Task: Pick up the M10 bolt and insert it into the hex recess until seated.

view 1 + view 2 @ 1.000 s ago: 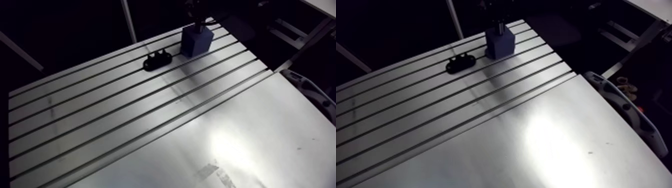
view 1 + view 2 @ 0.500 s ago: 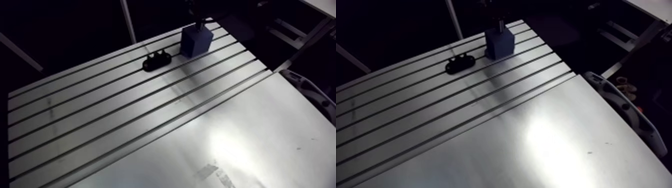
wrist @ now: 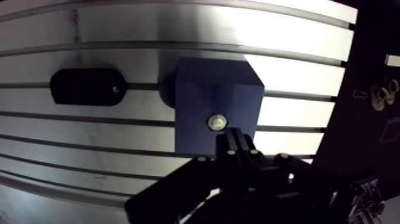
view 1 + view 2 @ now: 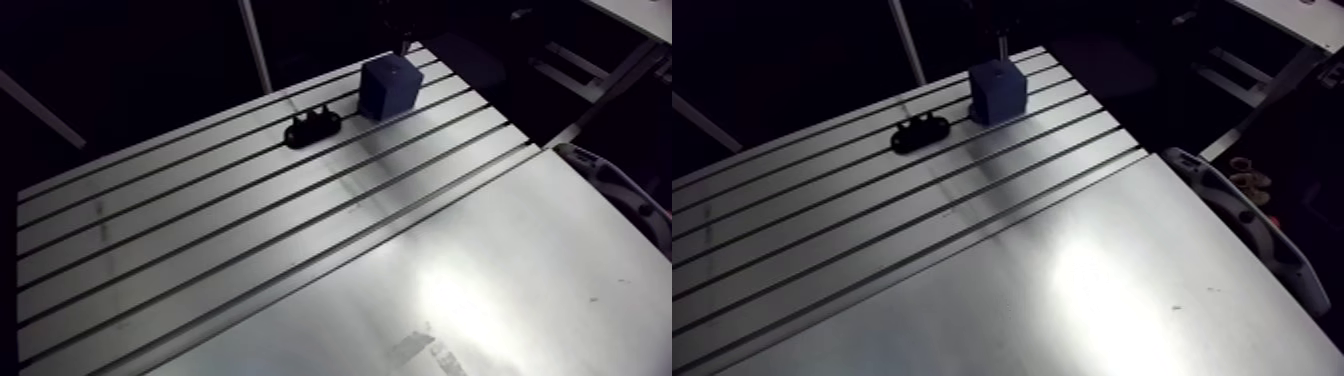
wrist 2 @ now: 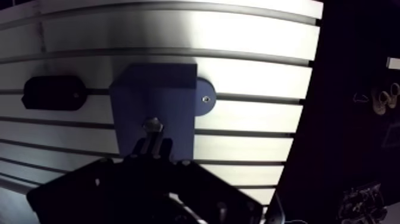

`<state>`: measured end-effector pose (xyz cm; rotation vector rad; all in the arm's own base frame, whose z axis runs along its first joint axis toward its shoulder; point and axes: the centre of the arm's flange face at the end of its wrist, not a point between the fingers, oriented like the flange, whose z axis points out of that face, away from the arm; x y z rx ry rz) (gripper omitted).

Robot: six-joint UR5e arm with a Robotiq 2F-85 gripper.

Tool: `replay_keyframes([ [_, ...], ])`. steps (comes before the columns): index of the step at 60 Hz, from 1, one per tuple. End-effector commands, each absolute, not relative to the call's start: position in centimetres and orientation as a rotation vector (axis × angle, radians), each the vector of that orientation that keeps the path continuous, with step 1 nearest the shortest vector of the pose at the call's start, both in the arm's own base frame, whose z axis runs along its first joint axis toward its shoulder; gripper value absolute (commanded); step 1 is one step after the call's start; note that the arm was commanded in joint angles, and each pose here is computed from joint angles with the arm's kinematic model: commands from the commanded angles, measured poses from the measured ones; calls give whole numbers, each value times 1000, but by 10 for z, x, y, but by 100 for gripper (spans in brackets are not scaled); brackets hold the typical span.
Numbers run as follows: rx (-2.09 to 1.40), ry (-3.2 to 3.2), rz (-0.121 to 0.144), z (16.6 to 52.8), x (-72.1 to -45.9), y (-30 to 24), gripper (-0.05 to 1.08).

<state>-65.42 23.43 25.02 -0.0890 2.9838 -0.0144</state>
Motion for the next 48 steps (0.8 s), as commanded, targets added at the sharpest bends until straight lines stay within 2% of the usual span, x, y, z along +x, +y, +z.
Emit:
replay_keyframes([
  [1,-89,2989,-11,254,-654,234,105],
  [13,-89,2991,-8,256,-654,234,105],
  [17,-89,2989,-9,256,-653,234,101],
  [18,-91,2987,-9,256,-652,233,92],
  [19,-91,2987,-9,256,-652,233,92],
  [20,-93,2983,-14,256,-652,232,71],
  [21,-93,2983,-14,256,-652,232,71],
  [22,-94,2974,-23,255,-651,231,37],
  [23,-94,2974,-23,255,-651,231,37],
  [24,-96,2961,-32,254,-649,230,6],
  [25,-97,2949,-44,252,-648,228,1],
  [30,-94,2950,-49,253,-647,228,0],
  [42,-97,2956,-42,260,-647,227,0],
  [48,-94,2974,-22,276,-648,226,0],
])
